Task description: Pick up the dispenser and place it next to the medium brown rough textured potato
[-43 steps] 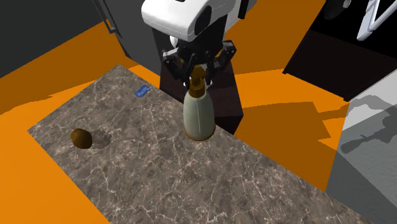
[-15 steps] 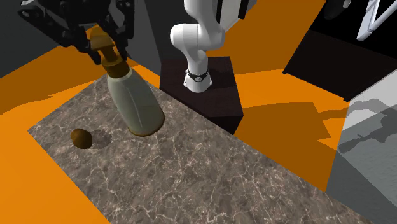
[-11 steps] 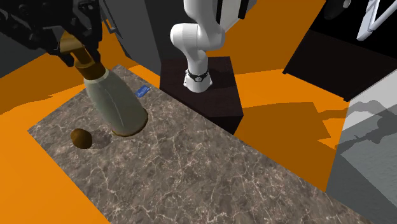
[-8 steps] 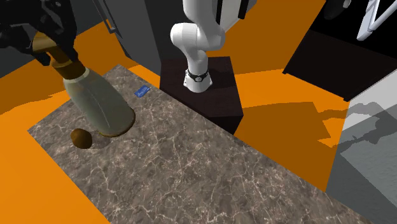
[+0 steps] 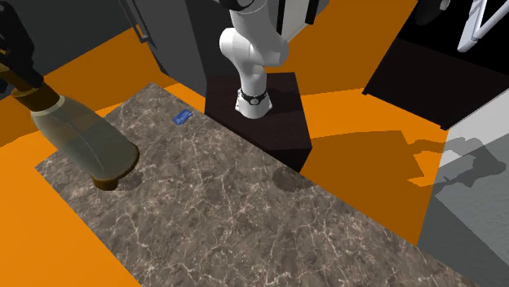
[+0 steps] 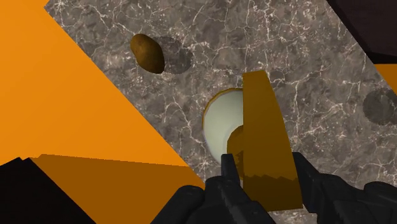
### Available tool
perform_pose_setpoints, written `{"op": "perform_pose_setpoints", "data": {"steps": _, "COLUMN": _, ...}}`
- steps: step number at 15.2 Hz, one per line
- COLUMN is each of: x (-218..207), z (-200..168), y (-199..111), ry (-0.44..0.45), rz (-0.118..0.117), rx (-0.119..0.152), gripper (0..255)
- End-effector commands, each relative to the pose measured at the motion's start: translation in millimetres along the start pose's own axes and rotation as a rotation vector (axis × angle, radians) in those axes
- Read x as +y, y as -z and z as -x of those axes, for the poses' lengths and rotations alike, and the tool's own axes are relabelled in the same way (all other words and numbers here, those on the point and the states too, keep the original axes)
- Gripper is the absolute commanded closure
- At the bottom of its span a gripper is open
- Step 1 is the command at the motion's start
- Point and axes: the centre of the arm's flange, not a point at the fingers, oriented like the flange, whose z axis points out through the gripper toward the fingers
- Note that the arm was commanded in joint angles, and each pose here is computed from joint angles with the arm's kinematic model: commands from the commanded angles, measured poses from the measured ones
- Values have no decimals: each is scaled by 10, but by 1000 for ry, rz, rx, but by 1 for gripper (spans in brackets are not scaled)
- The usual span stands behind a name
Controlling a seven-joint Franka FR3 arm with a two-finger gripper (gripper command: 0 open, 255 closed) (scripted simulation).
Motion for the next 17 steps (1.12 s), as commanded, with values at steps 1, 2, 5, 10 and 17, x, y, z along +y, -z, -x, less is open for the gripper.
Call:
{"op": "perform_pose_setpoints", "data": {"steps": 1, "x": 10, "z": 12, "y": -93, "ry": 1, "rz": 2, "rx": 1, "gripper": 255}}
{"op": "perform_pose_setpoints", "data": {"steps": 2, "x": 9, "z": 9, "y": -146, "ry": 1, "rz": 2, "rx": 1, "gripper": 255}}
{"op": "perform_pose_setpoints", "data": {"steps": 5, "x": 4, "z": 3, "y": -304, "ry": 1, "rz": 2, "rx": 1, "gripper": 255}}
{"op": "perform_pose_setpoints", "data": {"steps": 10, "x": -5, "z": -9, "y": -567, "ry": 1, "rz": 2, "rx": 1, "gripper": 255}}
{"op": "perform_pose_setpoints", "data": {"steps": 17, "x": -17, "z": -24, "y": -936, "ry": 1, "rz": 2, "rx": 1, "gripper": 255}}
